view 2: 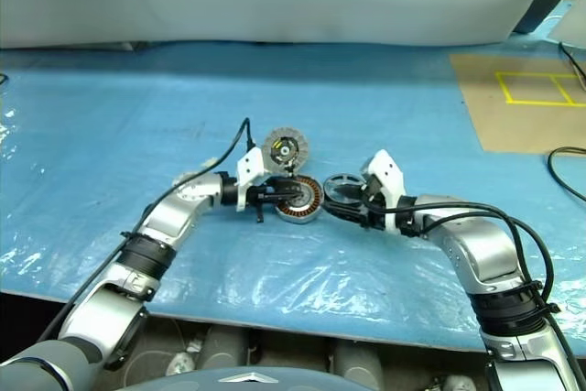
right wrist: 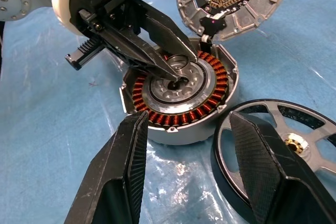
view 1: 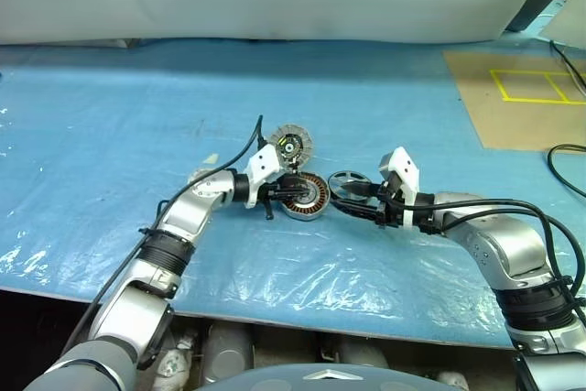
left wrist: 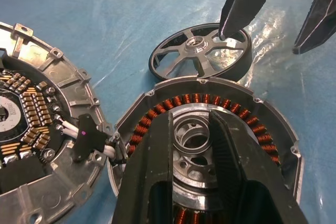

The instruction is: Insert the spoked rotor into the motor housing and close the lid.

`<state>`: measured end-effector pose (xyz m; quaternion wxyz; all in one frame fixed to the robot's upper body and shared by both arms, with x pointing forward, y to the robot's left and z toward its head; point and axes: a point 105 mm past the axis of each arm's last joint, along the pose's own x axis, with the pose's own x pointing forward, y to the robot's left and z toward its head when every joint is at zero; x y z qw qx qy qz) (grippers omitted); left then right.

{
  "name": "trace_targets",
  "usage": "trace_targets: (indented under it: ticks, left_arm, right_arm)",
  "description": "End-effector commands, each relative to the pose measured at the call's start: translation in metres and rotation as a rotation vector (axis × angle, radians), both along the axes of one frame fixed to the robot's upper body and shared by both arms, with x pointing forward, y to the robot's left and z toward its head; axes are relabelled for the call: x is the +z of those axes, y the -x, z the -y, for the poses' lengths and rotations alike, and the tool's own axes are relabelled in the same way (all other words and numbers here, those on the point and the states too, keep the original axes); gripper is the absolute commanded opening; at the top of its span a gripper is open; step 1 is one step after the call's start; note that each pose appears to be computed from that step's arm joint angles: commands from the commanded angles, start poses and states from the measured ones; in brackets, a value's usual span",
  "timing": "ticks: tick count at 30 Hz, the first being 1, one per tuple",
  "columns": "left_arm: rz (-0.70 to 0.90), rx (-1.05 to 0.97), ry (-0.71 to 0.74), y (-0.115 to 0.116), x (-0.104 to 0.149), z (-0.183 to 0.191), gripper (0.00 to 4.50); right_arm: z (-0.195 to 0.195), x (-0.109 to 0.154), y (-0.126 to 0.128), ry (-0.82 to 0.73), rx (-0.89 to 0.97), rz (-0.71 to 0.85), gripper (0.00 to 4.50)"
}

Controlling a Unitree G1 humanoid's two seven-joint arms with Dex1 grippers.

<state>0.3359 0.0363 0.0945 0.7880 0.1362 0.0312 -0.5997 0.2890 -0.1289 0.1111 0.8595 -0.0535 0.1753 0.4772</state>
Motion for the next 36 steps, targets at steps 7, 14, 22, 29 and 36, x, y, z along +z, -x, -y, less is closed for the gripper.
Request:
trace_targets:
  ticks: [7, 14, 22, 29, 36]
  left_arm:
    - [0.023, -0.023, -0.014, 0.005, 0.0, 0.001, 0.68]
    - [0.005, -0.01, -0.025, 0.004, -0.004, -0.004, 0.68]
    - [-0.001, -0.002, -0.016, 0.003, -0.005, 0.003, 0.68]
    - [-0.02, 0.009, -0.046, 0.003, -0.011, -0.005, 2.33]
    - [0.026, 0.023, -0.007, -0.002, 0.009, -0.008, 3.01]
  right_arm:
    - [0.005, 0.005, -0.003, 0.022, -0.028, 0.04, 2.6]
    - [0.006, 0.001, -0.006, 0.035, -0.047, 0.036, 2.6]
    - [0.008, 0.0, -0.007, 0.05, -0.059, 0.034, 2.6]
    - [0.01, -0.004, -0.009, 0.065, -0.073, 0.029, 2.6]
    - [0.008, 0.001, -0.01, 0.034, -0.069, 0.031, 2.6]
